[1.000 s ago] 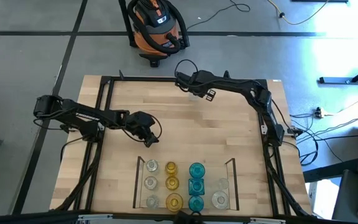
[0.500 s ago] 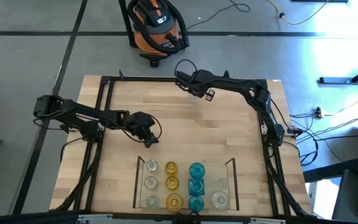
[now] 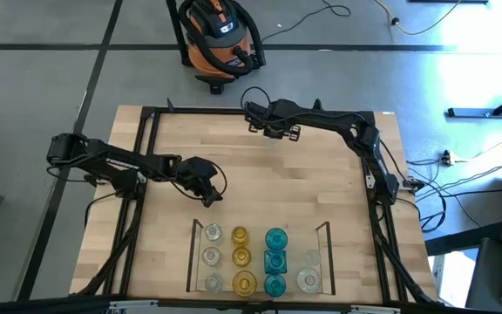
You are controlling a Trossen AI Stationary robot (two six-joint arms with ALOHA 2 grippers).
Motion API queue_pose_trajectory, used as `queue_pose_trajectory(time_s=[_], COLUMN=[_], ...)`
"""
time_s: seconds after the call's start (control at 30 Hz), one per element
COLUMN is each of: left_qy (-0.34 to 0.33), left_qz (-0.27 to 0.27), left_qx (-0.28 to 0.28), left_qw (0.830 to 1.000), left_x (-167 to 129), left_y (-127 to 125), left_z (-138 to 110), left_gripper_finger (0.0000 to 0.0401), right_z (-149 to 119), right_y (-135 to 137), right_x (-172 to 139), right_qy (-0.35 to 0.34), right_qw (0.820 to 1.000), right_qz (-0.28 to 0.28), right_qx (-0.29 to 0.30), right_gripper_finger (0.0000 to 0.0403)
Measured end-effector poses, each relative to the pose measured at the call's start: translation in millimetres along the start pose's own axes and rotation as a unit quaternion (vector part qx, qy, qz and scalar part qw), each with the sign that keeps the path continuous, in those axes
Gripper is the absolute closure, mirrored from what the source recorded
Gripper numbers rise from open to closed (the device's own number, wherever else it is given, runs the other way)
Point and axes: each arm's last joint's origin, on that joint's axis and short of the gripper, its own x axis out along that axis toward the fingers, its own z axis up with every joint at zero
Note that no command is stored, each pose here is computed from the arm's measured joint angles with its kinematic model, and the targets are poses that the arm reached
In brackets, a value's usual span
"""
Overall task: Sort vases onto shelf
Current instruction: Put the transparent vase on the shelf aligned with the other transparent vase
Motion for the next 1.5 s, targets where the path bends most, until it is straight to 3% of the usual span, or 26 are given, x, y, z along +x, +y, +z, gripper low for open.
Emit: queue_pose_trajectory(time_s=[0.23,0.47,0.67,0.93,1.13,1.27,1.5], left_qy=[0.0,0.0,-0.001,-0.001,-0.001,0.0,0.0], left_qz=[0.0,0.0,0.0,0.0,0.0,-0.001,-0.001], left_qx=[0.0,0.009,0.013,0.026,0.026,0.026,0.022], left_qw=[1.0,1.0,1.0,1.0,1.0,1.0,1.0], left_x=[0,0,0,0,0,0,0], left_y=[0,0,0,0,0,0,0], left_z=[0,0,0,0,0,0,0], left_gripper_finger=[0.0268,0.0268,0.0268,0.0268,0.0268,0.0268,0.0268], right_z=[-11,-37,-70,-124,-168,-185,-188], right_y=[0,-1,-6,-12,-23,-33,-57], right_x=[-2,-9,-23,-43,-63,-84,-132], right_qy=[0.03,0.076,0.097,0.156,0.177,0.158,0.103], right_qw=[0.998,0.981,0.951,0.895,0.863,0.861,0.877], right_qz=[0.0,-0.007,-0.022,-0.004,0.004,0.015,0.033], right_qx=[-0.064,-0.179,-0.291,-0.418,-0.472,-0.484,-0.468], right_gripper_finger=[0.04,0.0401,0.0402,0.0403,0.0403,0.0402,0.0402])
